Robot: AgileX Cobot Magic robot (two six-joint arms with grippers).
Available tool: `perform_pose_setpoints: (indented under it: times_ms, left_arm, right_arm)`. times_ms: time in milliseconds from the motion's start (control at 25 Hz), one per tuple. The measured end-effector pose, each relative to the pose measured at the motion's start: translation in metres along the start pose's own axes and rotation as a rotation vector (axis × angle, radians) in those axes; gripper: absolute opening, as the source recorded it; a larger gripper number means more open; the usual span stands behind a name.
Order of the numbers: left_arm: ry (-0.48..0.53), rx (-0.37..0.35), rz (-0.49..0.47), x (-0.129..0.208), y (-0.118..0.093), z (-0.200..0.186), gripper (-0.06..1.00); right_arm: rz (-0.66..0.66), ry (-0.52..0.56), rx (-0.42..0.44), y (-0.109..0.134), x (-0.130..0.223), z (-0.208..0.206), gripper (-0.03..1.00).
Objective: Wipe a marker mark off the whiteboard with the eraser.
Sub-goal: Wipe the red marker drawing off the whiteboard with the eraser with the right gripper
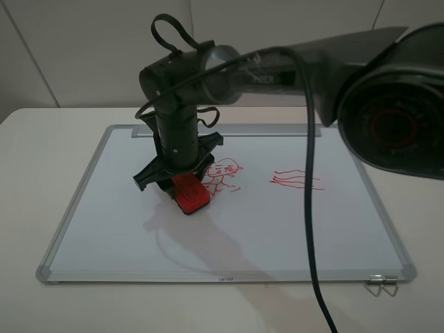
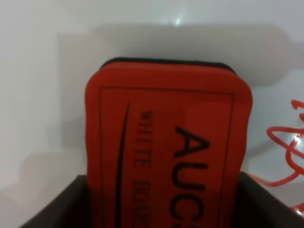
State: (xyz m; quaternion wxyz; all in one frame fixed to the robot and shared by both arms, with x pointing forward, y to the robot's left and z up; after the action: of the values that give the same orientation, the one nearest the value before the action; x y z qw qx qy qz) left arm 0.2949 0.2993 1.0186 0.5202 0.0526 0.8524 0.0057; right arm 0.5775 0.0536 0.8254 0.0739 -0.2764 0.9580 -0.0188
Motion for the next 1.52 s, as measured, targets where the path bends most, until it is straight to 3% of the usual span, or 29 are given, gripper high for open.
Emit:
perform_pose_setpoints:
  times_ms: [480,960,1520]
  left_arm:
    - [0.0,0.0,0.0,0.0,0.0,0.0,0.77]
    - [0.0,0.0,0.0,0.0,0.0,0.0,0.77]
    - [0.0,0.0,0.0,0.0,0.0,0.0,0.77]
  right_arm:
    - [0.01,0.018,0.019,-0.01,-0.001,0.014,0.5]
    - [0.177,0.019,0.049,-0.096,-0.016,0.03,0.5]
    - [0.312,0.032,0.054,-0.158,-0.015,0.038,0.5]
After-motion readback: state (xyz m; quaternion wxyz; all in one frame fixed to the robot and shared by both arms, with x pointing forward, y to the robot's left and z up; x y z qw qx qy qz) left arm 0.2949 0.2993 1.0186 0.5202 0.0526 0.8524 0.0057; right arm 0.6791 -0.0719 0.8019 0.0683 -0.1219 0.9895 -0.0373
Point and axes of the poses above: a point on each arm's last joint axis where the gripper is mounted, z pointing out along that axis toward the gripper, y along the wrist's bending axis when the last joint is at zero, x = y × z, the point moved 7 cm from there along z, pointing out along that axis toward the gripper, and after that the axes turned 5 degrees about z, right-handed, at the moved point
